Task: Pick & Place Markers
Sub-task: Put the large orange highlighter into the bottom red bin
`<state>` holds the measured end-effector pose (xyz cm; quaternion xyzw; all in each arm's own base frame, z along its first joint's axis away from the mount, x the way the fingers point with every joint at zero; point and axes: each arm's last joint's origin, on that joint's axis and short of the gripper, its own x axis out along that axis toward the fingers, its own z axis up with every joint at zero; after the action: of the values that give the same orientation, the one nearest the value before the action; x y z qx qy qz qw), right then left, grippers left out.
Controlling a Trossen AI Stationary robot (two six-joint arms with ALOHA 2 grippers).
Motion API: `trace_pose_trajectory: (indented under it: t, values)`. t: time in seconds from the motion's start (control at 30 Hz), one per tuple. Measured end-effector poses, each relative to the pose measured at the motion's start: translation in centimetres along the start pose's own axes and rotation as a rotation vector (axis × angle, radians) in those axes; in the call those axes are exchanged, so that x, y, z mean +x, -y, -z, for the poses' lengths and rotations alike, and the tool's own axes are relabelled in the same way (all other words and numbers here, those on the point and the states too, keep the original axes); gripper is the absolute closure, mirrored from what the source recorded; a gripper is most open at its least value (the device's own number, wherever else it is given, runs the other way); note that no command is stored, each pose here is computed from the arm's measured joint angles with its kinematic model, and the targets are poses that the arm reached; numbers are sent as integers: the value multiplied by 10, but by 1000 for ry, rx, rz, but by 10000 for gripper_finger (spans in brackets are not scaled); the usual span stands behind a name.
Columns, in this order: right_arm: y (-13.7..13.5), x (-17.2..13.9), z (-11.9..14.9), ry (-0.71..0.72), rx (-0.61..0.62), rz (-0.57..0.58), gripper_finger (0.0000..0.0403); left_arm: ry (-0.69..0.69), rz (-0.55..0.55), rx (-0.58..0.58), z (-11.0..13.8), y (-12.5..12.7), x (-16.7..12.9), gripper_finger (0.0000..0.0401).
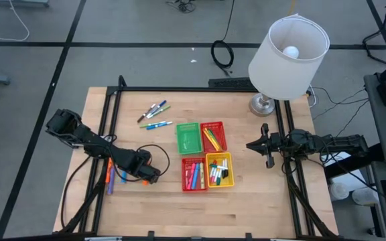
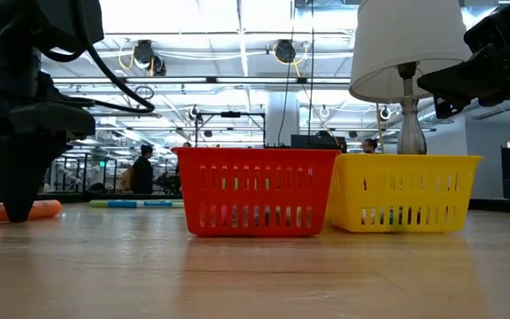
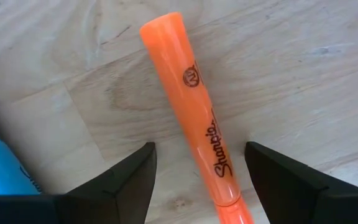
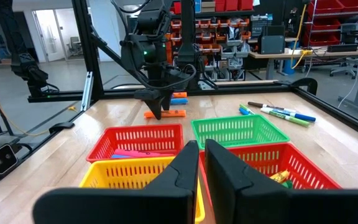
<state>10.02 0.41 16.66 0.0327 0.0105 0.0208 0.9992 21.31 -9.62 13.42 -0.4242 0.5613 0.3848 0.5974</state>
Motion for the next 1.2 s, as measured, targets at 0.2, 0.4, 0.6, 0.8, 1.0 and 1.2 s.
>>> trace_pose_trajectory:
  t: [0.2, 0.4, 0.6, 0.8, 1.0, 1.2]
  values:
    - [0, 0, 0, 0, 0, 0, 385, 1, -9, 0, 0, -1, 0, 182]
    - [0, 0, 0, 0, 0, 0, 385, 13, -11, 0, 0, -1, 0, 250]
    - [0, 0, 0, 0, 0, 0, 385, 24, -2, 6, 0, -1, 0, 302]
    - [0, 0, 0, 0, 0, 0, 385, 30, -1, 14, -1, -1, 0, 328]
    - [0, 0, 0, 0, 0, 0, 385, 33, -1, 17, -1, -1, 0, 313]
    - [0, 0, 0, 0, 0, 0, 385, 35, -1, 18, -1, -1, 0, 310]
